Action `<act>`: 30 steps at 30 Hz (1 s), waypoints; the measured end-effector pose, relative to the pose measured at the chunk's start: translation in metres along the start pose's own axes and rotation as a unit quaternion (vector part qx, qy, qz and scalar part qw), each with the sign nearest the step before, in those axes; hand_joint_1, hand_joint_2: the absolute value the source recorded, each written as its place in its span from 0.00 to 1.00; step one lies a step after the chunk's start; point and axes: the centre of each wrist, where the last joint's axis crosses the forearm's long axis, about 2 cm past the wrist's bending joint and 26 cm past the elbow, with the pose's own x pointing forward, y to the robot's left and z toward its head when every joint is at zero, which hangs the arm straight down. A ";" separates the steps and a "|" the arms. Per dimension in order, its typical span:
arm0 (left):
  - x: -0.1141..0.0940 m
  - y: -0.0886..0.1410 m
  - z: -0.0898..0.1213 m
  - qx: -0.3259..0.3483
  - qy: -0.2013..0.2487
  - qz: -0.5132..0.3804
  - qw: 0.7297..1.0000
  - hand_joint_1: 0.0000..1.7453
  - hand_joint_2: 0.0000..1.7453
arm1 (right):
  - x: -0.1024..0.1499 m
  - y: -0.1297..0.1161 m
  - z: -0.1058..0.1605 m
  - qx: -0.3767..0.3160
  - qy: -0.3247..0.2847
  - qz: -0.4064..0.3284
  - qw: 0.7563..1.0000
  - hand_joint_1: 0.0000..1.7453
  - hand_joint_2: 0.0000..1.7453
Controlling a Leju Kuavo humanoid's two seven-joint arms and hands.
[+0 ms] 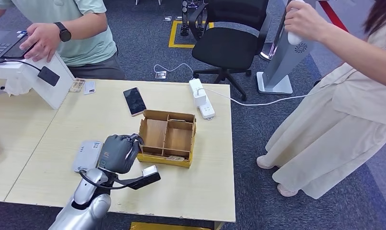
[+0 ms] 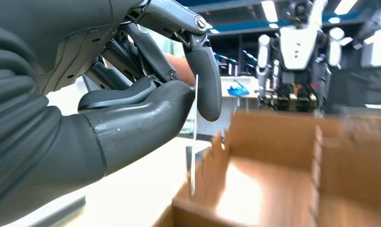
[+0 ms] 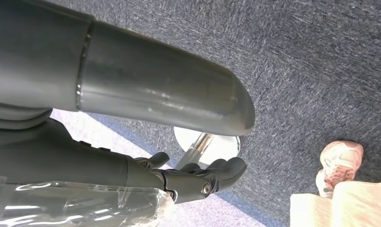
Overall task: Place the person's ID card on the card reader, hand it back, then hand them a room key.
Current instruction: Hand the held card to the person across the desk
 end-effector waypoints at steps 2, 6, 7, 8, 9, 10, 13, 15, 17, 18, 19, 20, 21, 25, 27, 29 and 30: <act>-0.003 0.005 -0.004 0.010 0.002 -0.001 1.000 1.00 1.00 | 0.000 0.000 0.000 0.000 -0.001 0.001 1.000 0.00 0.00; -0.006 0.009 -0.007 0.019 0.005 -0.002 1.000 1.00 1.00 | 0.000 0.000 0.000 0.000 -0.002 0.003 1.000 0.00 0.00; -0.006 0.010 -0.008 0.021 0.005 -0.001 1.000 1.00 1.00 | 0.000 0.000 0.000 0.000 -0.003 0.003 1.000 0.00 0.00; -0.007 0.011 -0.009 0.024 0.006 -0.001 1.000 1.00 1.00 | 0.000 0.000 0.000 0.000 -0.003 0.003 1.000 0.00 0.00; -0.007 0.013 -0.010 0.028 0.007 0.001 1.000 1.00 1.00 | 0.000 0.000 0.000 0.000 -0.003 0.004 1.000 0.00 0.00; -0.008 0.014 -0.012 0.032 0.008 0.002 0.999 1.00 1.00 | 0.000 0.000 0.000 0.000 -0.004 0.004 1.000 0.00 0.00; -0.011 0.021 -0.019 0.046 0.009 0.002 0.999 1.00 1.00 | 0.001 0.000 0.000 0.001 -0.005 0.006 1.000 0.00 0.00; -0.012 0.025 -0.023 0.056 0.008 0.000 0.998 1.00 1.00 | 0.001 0.000 0.000 0.002 -0.007 0.008 1.000 0.00 0.00; -0.014 0.029 -0.028 0.070 0.007 -0.003 0.998 1.00 1.00 | 0.001 0.000 0.000 0.003 -0.008 0.010 1.000 0.00 0.00; -0.015 0.032 -0.032 0.078 0.007 -0.005 0.997 1.00 1.00 | 0.001 0.000 0.000 0.004 -0.008 0.011 1.000 0.00 0.00; -0.017 0.035 -0.036 0.086 0.008 -0.007 0.996 1.00 1.00 | 0.002 0.000 0.000 0.005 -0.008 0.012 1.000 0.00 0.00; -0.019 0.039 -0.040 0.094 0.009 -0.009 0.995 1.00 1.00 | 0.002 0.000 0.000 0.006 -0.008 0.013 1.000 0.00 0.00; -0.021 0.042 -0.044 0.102 0.010 -0.012 0.995 1.00 1.00 | 0.002 0.000 0.000 0.007 -0.009 0.014 1.000 0.00 0.00; -0.030 0.055 -0.060 0.132 0.021 -0.023 0.991 1.00 1.00 | 0.003 0.000 0.000 0.009 -0.013 0.018 1.000 0.00 0.00; -0.034 0.061 -0.067 0.143 0.030 -0.027 0.989 1.00 1.00 | 0.003 0.000 0.000 0.009 -0.014 0.020 1.000 0.00 0.00; -0.038 0.065 -0.073 0.153 0.038 -0.030 0.987 1.00 1.00 | 0.003 0.000 0.000 0.009 -0.015 0.021 1.000 0.00 0.00; -0.039 0.066 -0.076 0.157 0.041 -0.031 0.986 1.00 1.00 | 0.003 0.000 0.000 0.009 -0.015 0.021 1.000 0.00 0.00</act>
